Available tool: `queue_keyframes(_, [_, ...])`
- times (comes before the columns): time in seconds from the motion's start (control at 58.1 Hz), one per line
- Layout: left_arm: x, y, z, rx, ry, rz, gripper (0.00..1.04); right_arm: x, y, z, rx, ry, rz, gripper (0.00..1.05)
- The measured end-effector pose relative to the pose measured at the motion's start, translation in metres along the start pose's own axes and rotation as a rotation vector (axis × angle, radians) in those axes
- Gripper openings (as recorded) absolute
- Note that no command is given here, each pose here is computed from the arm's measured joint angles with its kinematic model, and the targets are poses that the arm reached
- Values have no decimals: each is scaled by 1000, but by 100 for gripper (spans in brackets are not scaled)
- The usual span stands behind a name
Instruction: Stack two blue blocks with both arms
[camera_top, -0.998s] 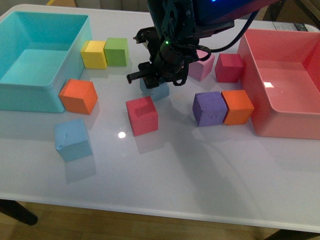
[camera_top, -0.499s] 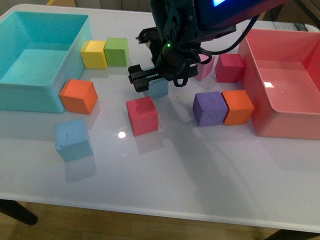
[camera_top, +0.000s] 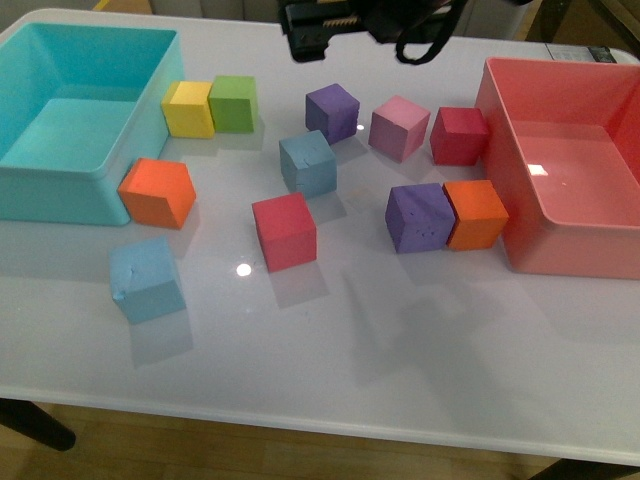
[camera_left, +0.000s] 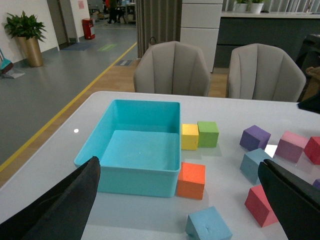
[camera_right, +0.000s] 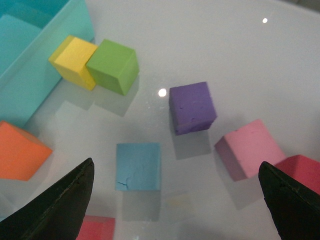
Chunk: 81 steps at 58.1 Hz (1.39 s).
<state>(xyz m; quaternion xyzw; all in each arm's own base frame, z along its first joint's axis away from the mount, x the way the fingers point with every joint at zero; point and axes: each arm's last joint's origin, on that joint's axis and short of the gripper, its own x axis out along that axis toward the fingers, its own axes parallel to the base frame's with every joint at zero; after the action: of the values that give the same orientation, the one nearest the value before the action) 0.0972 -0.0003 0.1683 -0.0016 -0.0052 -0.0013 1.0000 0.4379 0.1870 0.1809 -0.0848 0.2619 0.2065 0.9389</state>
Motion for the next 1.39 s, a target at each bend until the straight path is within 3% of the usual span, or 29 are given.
queue_keyframes(0.275, [0, 0, 0, 0, 0, 0, 96, -98, -22, -39, 29, -93, -79, 95])
queue_keyframes(0.361, [0, 0, 0, 0, 0, 0, 96, -131, -29, -57, 97, -341, -327, 80])
queue_keyframes(0.482, [0, 0, 0, 0, 0, 1, 96, -185, -42, -88, 156, -535, -423, 59])
queue_keyframes(0.757, [0, 0, 0, 0, 0, 0, 96, -232, -45, -145, 161, -522, -414, 1])
queue_keyframes(1.205, [0, 0, 0, 0, 0, 0, 96, -271, -46, -195, 171, -512, -423, 2])
queue_keyframes(1.394, [0, 0, 0, 0, 0, 0, 96, -282, -41, -199, 169, -521, -422, 2])
